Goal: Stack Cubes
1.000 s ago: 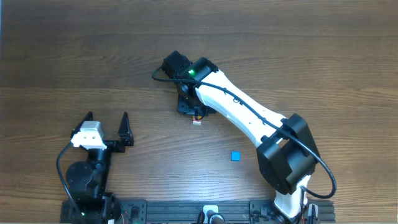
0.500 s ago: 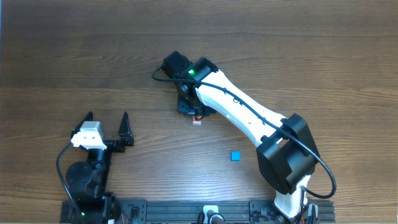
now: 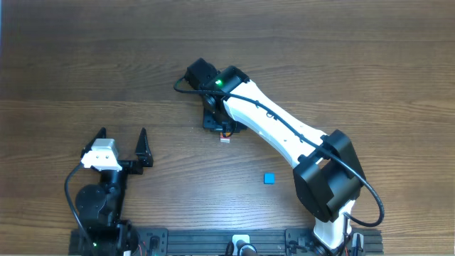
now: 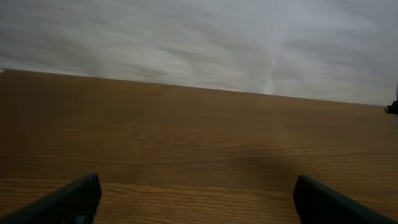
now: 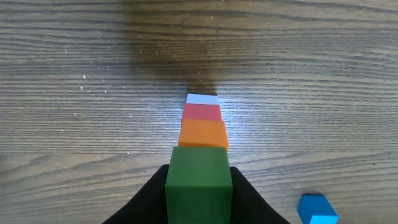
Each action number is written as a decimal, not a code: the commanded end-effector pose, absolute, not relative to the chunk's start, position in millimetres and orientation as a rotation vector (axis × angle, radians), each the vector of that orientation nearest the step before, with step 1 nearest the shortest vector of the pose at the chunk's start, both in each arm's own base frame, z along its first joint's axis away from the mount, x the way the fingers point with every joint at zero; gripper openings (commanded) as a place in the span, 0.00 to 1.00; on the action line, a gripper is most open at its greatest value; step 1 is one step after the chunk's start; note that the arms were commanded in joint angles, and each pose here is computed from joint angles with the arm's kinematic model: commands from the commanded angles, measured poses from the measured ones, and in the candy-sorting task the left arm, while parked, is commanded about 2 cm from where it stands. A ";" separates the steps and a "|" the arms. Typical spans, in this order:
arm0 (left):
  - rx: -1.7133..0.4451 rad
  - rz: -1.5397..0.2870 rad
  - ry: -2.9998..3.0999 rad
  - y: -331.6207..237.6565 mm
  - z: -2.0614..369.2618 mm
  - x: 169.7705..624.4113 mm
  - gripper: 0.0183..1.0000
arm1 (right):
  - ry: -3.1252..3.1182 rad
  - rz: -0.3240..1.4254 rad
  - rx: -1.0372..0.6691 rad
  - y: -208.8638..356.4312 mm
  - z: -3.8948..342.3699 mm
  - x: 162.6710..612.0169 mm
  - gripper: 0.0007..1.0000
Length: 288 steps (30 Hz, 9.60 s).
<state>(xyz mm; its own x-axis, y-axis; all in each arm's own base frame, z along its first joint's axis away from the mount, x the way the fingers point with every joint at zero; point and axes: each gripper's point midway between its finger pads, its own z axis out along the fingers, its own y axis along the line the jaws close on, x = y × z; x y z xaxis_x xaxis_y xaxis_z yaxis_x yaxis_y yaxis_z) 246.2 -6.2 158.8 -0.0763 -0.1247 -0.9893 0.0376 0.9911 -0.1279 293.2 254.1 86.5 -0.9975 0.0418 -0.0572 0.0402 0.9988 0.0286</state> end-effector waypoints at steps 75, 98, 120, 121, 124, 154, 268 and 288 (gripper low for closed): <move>-0.063 -0.132 1.644 -5.9 157.2 246.1 1.00 | 3.084 0.054 0.022 128.4 11.5 165.8 0.92; -0.064 -0.132 1.644 -5.9 157.2 246.1 1.00 | 3.111 0.054 0.060 133.0 -1.2 167.6 0.68; -0.064 -0.132 1.644 -5.9 157.0 246.1 1.00 | 3.107 0.069 0.071 136.7 3.7 170.9 0.05; -0.064 -0.132 1.644 -5.9 157.2 246.1 1.00 | 3.104 0.072 0.072 138.0 7.1 173.2 0.02; -0.064 -0.132 1.644 -5.9 157.0 246.1 1.00 | 3.088 0.075 0.050 144.6 26.3 184.4 0.01; -0.064 -0.132 1.644 -5.9 157.2 246.1 1.00 | 3.018 0.090 -0.055 256.3 130.4 293.0 0.01; -0.063 -0.132 1.644 -5.9 157.0 246.1 1.00 | 1.522 0.075 -0.055 16.1 219.5 239.8 0.99; -0.063 -0.132 1.644 -5.9 157.2 246.1 1.00 | 1.647 0.079 -0.055 16.5 156.3 245.8 0.99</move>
<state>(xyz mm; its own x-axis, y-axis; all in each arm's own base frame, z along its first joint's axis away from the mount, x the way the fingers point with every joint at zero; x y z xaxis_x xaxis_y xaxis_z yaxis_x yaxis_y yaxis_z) 246.1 -6.2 159.0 -0.0752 -0.1251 -0.9893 0.0377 0.9910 -0.1282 245.9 16.2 157.9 -0.0767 0.0156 -0.9969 -0.0785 0.9967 0.0216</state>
